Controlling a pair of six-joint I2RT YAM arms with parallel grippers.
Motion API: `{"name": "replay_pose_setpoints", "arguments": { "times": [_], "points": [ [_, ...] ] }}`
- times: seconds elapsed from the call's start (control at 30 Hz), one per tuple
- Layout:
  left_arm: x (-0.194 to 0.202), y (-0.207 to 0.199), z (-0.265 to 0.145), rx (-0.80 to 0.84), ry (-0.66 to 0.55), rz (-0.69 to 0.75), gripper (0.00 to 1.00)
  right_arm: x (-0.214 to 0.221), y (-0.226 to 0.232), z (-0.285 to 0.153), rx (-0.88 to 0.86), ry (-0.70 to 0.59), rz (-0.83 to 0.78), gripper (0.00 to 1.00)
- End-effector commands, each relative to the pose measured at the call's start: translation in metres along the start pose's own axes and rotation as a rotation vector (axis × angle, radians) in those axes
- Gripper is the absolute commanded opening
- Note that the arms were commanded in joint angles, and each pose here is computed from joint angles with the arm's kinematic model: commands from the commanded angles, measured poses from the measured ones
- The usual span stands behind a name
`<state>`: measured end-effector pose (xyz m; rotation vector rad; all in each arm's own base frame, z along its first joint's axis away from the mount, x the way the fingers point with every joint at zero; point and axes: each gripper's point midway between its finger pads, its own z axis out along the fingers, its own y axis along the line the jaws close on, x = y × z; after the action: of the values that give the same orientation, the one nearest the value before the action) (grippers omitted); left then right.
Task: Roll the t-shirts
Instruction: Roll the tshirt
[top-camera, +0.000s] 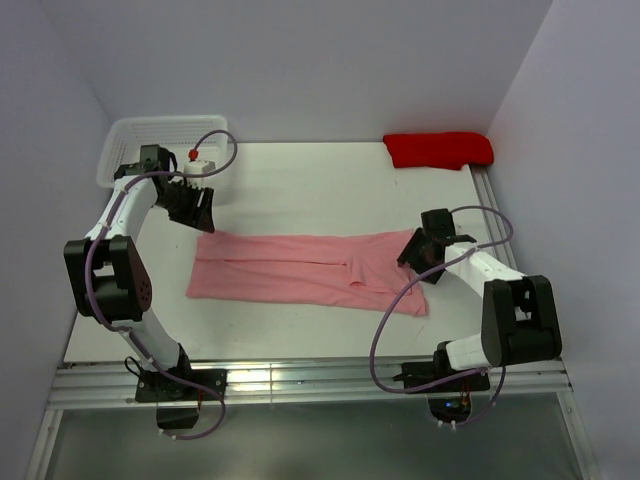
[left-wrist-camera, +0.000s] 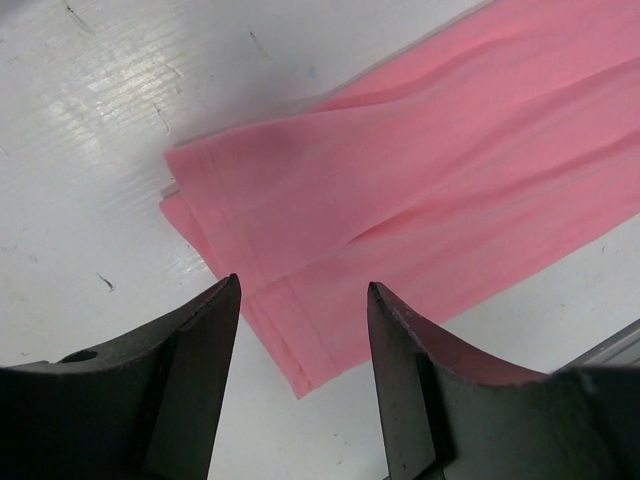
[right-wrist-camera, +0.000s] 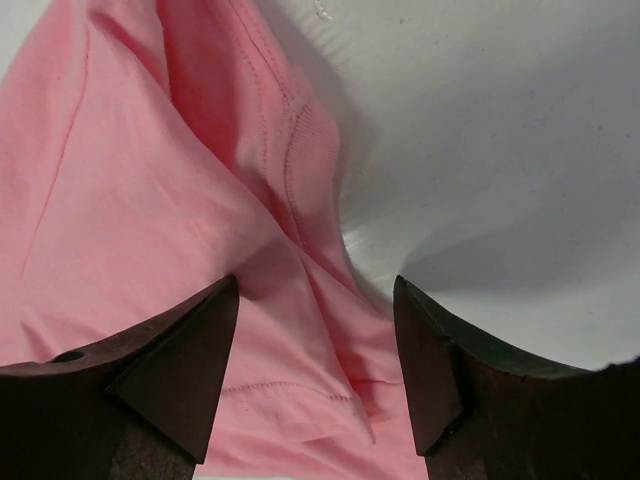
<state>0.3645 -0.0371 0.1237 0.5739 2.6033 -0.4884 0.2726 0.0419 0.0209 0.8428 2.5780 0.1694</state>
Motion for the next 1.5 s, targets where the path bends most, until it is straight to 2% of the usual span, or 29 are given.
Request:
{"name": "replay_pose_setpoints", "arguments": {
  "times": [0.0, 0.1, 0.17, 0.27, 0.3, 0.37, 0.4, 0.47, 0.53, 0.77, 0.97, 1.17, 1.23, 1.27, 1.3, 1.37, 1.47],
  "points": [
    [-0.017, -0.012, -0.020, 0.015, -0.072, 0.053, 0.59, -0.002, 0.006, 0.005, -0.013, -0.021, -0.024, 0.70],
    [-0.019, -0.013, -0.021, 0.019, -0.077, 0.052, 0.58, 0.002, 0.004, 0.010, 0.017, -0.006, -0.033, 0.61],
    [-0.019, -0.014, -0.021, 0.024, -0.075, 0.052, 0.58, 0.004, 0.000, 0.011, 0.057, -0.013, -0.042, 0.60],
    [-0.019, -0.015, -0.021, 0.025, -0.076, 0.053, 0.58, 0.010, -0.001, 0.015, 0.075, 0.005, -0.046, 0.50],
    [-0.019, -0.014, -0.021, 0.025, -0.076, 0.056, 0.58, 0.011, -0.003, 0.017, 0.089, 0.013, -0.046, 0.38],
    [-0.020, -0.015, -0.022, 0.023, -0.078, 0.057, 0.58, 0.010, -0.006, 0.019, 0.132, 0.026, -0.048, 0.23],
    [-0.020, -0.015, -0.022, 0.025, -0.078, 0.059, 0.58, 0.009, -0.007, 0.019, 0.143, 0.030, -0.051, 0.11],
    [-0.020, -0.015, -0.023, 0.023, -0.079, 0.058, 0.58, 0.002, -0.013, 0.017, 0.207, 0.019, -0.051, 0.01],
    [-0.022, -0.017, -0.023, 0.028, -0.085, 0.060, 0.58, 0.001, -0.020, 0.013, 0.261, 0.031, -0.059, 0.00],
    [-0.018, -0.020, -0.019, 0.036, -0.072, 0.063, 0.57, -0.049, -0.041, -0.002, 0.443, -0.052, -0.089, 0.00],
    [-0.013, -0.018, -0.012, 0.041, -0.055, 0.053, 0.57, -0.080, -0.081, -0.005, 0.580, -0.074, -0.058, 0.00],
    [-0.005, -0.015, 0.004, 0.058, -0.025, 0.034, 0.58, -0.096, -0.108, 0.003, 0.631, -0.057, 0.002, 0.00],
    [-0.002, -0.014, 0.011, 0.075, -0.009, 0.025, 0.59, -0.100, -0.108, 0.000, 0.637, -0.062, 0.015, 0.16],
    [-0.003, -0.014, 0.012, 0.079, -0.011, 0.027, 0.60, -0.102, -0.107, -0.002, 0.631, -0.074, 0.025, 0.28],
    [-0.005, -0.014, 0.014, 0.087, -0.015, 0.025, 0.61, -0.104, -0.108, -0.005, 0.635, -0.086, 0.030, 0.49],
    [-0.005, -0.014, 0.020, 0.110, -0.003, 0.026, 0.62, -0.107, -0.105, -0.016, 0.622, -0.111, 0.049, 0.70],
    [-0.010, -0.019, 0.025, 0.160, -0.007, 0.037, 0.63, -0.111, -0.101, -0.036, 0.595, -0.156, 0.088, 0.71]
  ]
}}
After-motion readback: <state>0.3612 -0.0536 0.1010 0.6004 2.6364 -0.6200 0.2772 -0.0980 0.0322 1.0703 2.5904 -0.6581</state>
